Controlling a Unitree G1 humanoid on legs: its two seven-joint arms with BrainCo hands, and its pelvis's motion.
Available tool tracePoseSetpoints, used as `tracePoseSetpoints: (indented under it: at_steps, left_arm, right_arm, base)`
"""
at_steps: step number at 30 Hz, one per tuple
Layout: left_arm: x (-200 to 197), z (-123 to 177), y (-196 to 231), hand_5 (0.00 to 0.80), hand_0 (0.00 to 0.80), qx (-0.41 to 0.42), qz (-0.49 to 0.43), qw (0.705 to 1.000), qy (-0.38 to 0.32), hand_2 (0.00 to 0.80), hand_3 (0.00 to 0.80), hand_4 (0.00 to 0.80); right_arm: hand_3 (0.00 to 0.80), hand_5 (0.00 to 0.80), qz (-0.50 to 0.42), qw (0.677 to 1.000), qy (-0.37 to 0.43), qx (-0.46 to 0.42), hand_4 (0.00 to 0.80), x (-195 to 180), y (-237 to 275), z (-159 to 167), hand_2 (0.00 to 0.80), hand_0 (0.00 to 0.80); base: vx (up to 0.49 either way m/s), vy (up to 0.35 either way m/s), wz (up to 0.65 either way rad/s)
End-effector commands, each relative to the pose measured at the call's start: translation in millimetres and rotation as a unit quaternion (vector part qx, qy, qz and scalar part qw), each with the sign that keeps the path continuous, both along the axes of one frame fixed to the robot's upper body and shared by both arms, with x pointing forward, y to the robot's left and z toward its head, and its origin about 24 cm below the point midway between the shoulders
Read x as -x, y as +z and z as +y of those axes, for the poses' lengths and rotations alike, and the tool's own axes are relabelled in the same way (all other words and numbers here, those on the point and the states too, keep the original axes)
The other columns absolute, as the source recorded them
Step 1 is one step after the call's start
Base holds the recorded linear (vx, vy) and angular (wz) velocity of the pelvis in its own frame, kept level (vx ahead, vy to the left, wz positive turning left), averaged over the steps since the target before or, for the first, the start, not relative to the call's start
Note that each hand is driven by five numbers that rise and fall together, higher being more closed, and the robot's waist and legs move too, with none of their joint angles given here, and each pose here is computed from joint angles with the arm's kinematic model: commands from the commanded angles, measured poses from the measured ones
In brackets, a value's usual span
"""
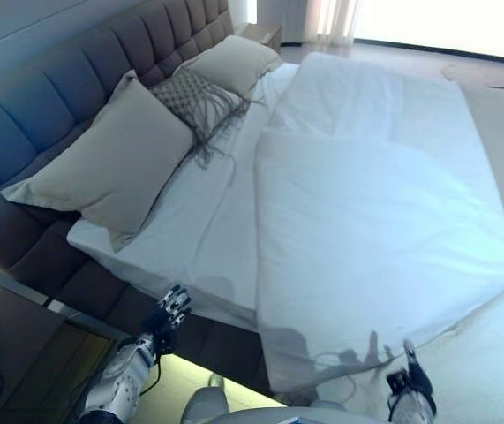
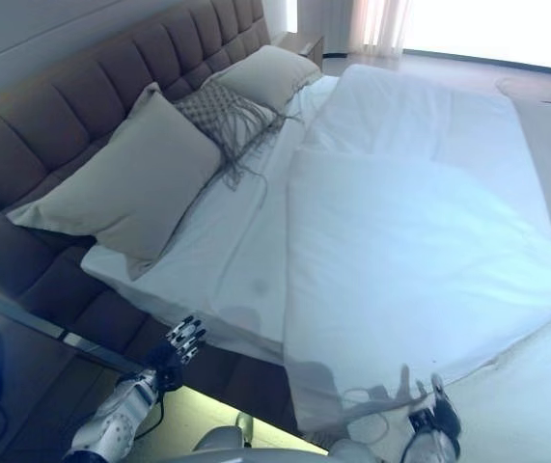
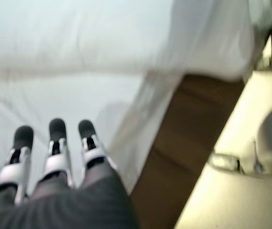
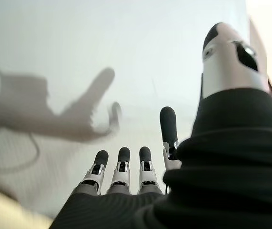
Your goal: Make the bed neatly
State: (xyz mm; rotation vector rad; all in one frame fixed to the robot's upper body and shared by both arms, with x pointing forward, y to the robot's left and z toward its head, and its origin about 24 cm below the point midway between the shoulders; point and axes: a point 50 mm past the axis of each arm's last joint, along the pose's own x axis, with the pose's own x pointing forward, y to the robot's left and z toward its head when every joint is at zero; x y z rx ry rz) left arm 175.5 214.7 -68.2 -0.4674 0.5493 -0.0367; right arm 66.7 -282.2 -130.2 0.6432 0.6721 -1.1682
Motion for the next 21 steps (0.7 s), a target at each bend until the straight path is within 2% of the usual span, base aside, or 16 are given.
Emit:
tracePoseSetpoints:
  at_steps: [1, 4, 7, 12, 17, 21]
  left_arm:
    - [-31.3, 0.7, 28.5, 0.0, 0.0, -0.003, -0.085, 0.996, -0.024, 0.0, 0.0, 0.0]
    - [-61.4, -17.8, 42.3, 0.0, 0.0, -0.009, -0.121, 0.991, -0.052, 0.0, 0.0, 0.0]
    - [-75.6, -18.0, 59.5, 0.0, 0.0, -0.018, -0.152, 0.986, -0.072, 0.0, 0.0, 0.0]
    - [-93.0, -10.6, 83.3, 0.0, 0.0, -0.042, -0.185, 0.978, -0.083, 0.0, 0.0, 0.0]
    - [-100.4, 1.2, 99.0, 0.0, 0.0, -0.068, -0.203, 0.972, -0.093, 0.0, 0.0, 0.0]
    - [-99.7, 13.3, 101.7, 0.0, 0.0, -0.082, -0.2, 0.972, -0.094, 0.0, 0.0, 0.0]
  right_arm:
    - [0.0, 0.0, -0.056, 0.994, -0.08, 0.055, 0.0, -22.5, 17.3, -22.6, 0.0, 0.0]
    - [0.0, 0.0, -0.095, 0.983, -0.146, 0.066, 0.0, -51.1, 29.5, -37.2, 0.0, 0.0]
    - [0.0, 0.0, -0.119, 0.976, -0.175, 0.062, 0.0, -52.9, 31.8, -48.5, 0.0, 0.0]
    - [0.0, 0.0, -0.205, 0.965, -0.15, 0.06, 0.0, -77.0, 47.9, -66.1, 0.0, 0.0]
    - [0.0, 0.0, -0.303, 0.941, -0.146, 0.043, 0.0, -93.8, 68.1, -91.1, 0.0, 0.0]
    - [0.0, 0.0, -0.295, 0.935, -0.193, 0.03, 0.0, -85.5, 76.5, -116.5, 0.0, 0.0]
  base:
    - [-0.172, 0.079, -0.05]
    - [-0.292, 0.103, 0.07]
    - [-0.069, -0.034, 0.11]
    - [-0.085, -0.159, 0.05]
    - [-0.094, -0.183, 0.14]
    - [-0.069, -0.139, 0.13]
